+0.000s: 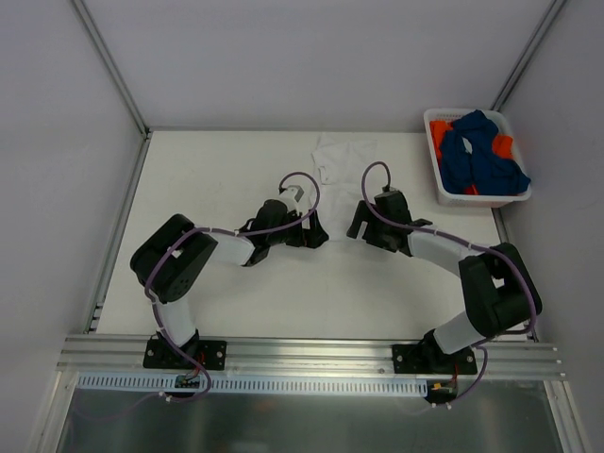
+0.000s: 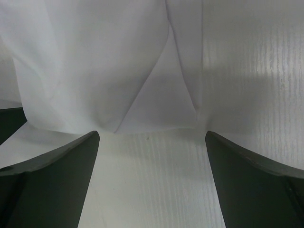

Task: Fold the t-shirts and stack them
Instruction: Fold the tshirt

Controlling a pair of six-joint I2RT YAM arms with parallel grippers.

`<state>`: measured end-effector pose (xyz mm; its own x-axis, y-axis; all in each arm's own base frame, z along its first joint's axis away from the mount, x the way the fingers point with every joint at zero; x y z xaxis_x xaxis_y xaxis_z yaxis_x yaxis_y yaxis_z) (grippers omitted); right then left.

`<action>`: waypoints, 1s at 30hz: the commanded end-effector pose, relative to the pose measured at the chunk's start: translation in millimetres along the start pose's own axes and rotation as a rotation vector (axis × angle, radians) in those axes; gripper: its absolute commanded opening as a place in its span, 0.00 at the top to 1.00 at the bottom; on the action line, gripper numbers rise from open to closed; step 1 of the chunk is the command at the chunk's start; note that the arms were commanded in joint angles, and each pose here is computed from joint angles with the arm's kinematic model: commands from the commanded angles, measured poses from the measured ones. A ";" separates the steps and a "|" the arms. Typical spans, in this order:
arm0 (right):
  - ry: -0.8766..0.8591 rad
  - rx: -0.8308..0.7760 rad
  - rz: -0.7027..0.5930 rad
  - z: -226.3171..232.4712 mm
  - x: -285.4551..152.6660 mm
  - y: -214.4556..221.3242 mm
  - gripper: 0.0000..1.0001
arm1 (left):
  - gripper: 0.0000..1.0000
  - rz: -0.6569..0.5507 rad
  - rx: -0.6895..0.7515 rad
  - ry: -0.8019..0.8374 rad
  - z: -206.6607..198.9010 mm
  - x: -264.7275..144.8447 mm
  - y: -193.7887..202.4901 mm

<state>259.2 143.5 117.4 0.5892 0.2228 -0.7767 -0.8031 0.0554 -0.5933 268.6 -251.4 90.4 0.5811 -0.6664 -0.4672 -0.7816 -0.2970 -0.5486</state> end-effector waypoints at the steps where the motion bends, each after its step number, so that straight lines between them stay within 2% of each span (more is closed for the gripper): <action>1: -0.020 0.017 -0.078 8.1 4.4 -22.3 0.00 | 0.01 -0.018 0.017 -0.007 1.6 7.0 -7.4; 15: 0.006 0.012 -0.071 2.4 12.3 -24.1 0.01 | 0.01 -0.006 0.009 -0.031 5.2 12.4 -11.0; 24: 0.008 0.018 -0.056 0.9 23.2 -19.2 0.03 | 0.05 0.020 0.002 -0.049 10.7 17.5 -6.3; 27: 0.004 0.017 -0.044 1.6 27.6 -17.6 0.05 | 0.08 0.028 -0.001 -0.045 10.6 19.8 -5.3; 28: 0.004 0.016 -0.044 1.5 28.4 -17.5 0.10 | 0.08 0.032 0.000 -0.045 11.5 20.2 -5.2; 30: 0.004 0.016 -0.038 1.5 30.3 -16.8 0.15 | 0.19 0.036 -0.001 -0.056 11.5 22.0 -6.1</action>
<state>285.7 150.1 108.7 0.6269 0.2241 -0.7462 -0.7746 0.0757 -0.6280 285.8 -261.2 87.9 0.5844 -0.6628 -0.4681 -0.7792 -0.2975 -0.5516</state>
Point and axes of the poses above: each gripper's point midway between its finger pads, its own x axis out along the fingers, its own z axis along the line the jaws close on, y = z × x, the point moved 10 cm from there along -x, back along the fingers, and after that the axes turned 15 degrees about -x, right-handed, at the moved point
